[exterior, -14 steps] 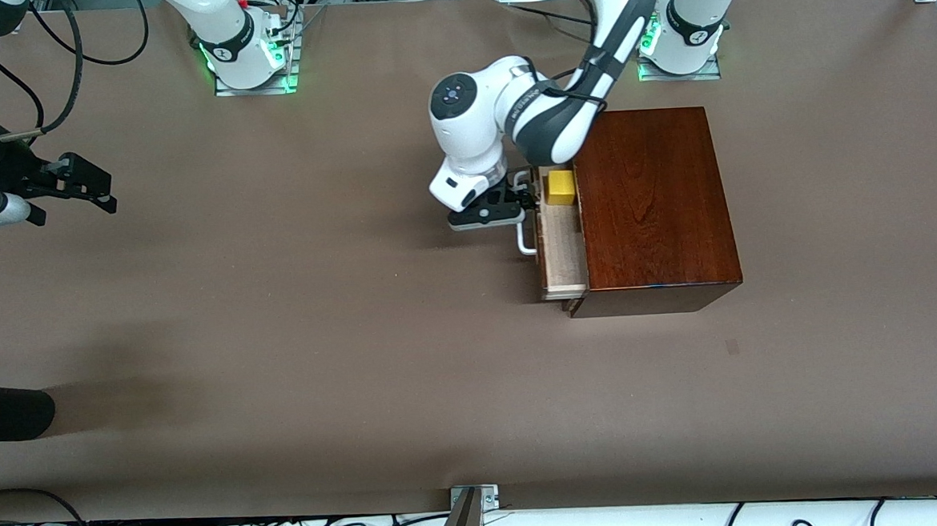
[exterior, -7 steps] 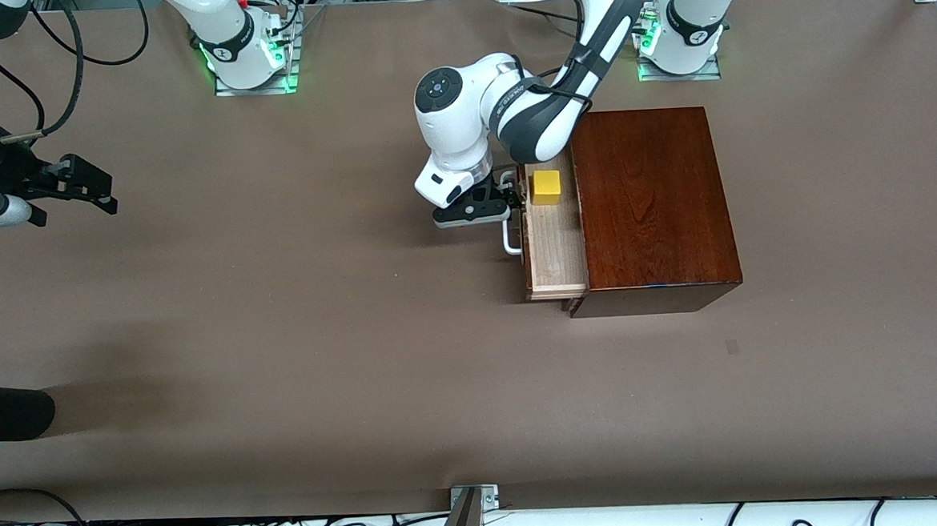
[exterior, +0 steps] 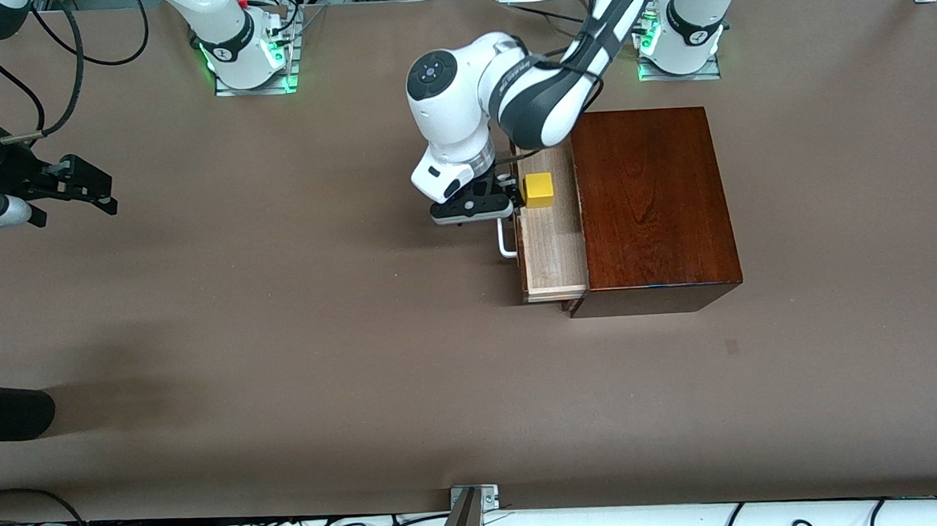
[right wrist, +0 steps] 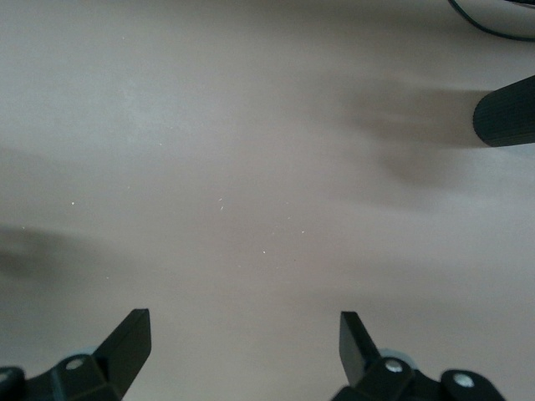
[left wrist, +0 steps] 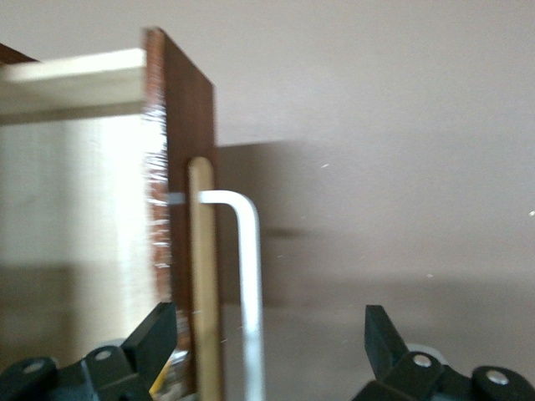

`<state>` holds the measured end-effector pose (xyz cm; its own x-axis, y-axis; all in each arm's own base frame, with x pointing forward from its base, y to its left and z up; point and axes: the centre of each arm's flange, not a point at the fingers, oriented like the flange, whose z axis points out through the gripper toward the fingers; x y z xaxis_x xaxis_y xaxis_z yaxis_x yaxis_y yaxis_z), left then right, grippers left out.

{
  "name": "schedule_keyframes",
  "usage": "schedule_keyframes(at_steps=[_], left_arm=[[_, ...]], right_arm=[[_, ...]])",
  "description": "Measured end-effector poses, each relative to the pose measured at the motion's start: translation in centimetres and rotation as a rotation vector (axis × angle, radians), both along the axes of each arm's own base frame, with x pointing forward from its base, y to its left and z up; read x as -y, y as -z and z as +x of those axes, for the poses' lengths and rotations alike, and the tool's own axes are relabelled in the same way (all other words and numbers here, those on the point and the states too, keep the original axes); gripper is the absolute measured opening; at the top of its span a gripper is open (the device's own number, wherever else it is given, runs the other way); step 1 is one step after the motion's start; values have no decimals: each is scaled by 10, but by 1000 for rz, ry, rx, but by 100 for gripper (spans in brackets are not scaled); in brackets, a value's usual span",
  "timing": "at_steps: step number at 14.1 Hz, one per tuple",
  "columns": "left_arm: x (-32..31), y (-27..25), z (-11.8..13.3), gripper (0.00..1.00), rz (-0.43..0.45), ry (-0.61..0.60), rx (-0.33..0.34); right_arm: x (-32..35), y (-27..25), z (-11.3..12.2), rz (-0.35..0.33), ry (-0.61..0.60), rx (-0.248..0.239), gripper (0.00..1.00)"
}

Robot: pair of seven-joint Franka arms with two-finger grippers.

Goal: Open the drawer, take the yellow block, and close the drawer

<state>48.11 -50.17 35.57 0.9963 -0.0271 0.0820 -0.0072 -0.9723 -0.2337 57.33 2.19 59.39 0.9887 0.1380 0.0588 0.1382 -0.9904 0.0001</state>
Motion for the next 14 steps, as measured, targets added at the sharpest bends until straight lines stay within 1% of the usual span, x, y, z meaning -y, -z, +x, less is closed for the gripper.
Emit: schedule_keyframes(at_steps=[2, 5, 7, 9, 10, 12, 14], left_arm=[[-18, -37, 13, 100, 36, 35, -28], [-71, -101, 41, 100, 46, 47, -54], [-120, -136, 61, 100, -6, 25, -100], [-185, -162, 88, 100, -86, -12, -143], [-219, -172, 99, 100, -110, -40, -160], [-276, -190, 112, 100, -135, -43, -182], [-317, -204, 118, 100, -149, 1, -192]], right_arm=[[0, 2, 2, 0, 0, 3, 100], [-2, 8, 6, -2, -3, 1, 100], [-7, 11, 7, -1, -12, -2, 100], [-17, 13, 8, -1, -30, -6, 100], [-28, 16, 8, -2, -59, -10, 100], [-61, 28, 12, -5, -133, -26, 100], [-98, 36, 14, 16, -202, -30, 100]])
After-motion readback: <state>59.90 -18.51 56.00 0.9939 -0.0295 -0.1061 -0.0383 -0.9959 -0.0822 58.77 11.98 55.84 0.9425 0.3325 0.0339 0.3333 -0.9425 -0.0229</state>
